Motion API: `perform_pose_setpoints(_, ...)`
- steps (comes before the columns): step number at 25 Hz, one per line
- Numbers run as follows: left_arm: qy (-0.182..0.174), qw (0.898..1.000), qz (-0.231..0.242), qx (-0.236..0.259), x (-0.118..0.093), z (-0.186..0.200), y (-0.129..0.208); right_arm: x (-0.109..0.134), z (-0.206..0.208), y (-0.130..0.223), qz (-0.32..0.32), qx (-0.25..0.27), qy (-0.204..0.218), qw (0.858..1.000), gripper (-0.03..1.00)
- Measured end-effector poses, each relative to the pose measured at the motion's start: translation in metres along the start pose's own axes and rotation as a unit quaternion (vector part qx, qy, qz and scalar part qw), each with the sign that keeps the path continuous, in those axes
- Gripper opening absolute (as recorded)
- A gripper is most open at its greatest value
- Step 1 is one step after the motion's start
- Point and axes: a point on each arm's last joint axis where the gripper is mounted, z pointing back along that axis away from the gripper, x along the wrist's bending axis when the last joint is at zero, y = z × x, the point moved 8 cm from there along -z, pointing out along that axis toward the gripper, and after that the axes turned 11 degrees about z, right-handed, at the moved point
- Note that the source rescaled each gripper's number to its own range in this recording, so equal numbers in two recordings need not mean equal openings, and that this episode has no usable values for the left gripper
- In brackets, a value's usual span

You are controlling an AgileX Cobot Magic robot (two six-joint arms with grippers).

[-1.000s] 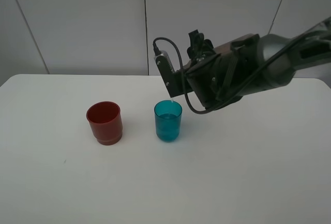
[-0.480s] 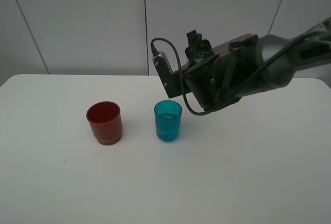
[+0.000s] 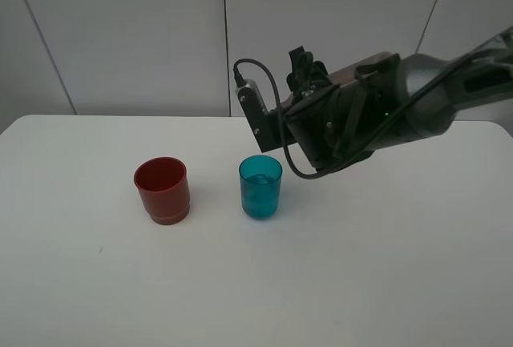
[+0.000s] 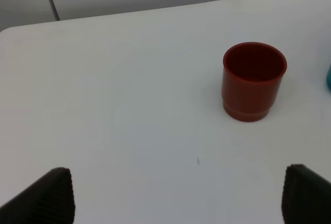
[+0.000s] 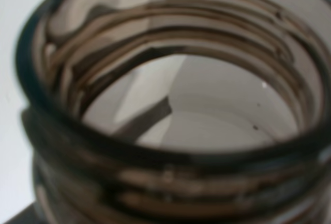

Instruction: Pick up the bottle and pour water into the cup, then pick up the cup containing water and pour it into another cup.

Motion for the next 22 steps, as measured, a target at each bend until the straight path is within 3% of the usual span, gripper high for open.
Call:
perform_pose_setpoints(14,0.000,1.000,0.000,0.000,0.000,0.000,0.000,0.002,0.000,-0.010,-0.040,-0.029,-0.006,0.999,0.00)
perform_pose_setpoints(22,0.000,1.000,0.000,0.000,0.000,0.000,0.000,0.010,0.002,-0.018,-0.118,-0.050,-0.037,0.991,0.00)
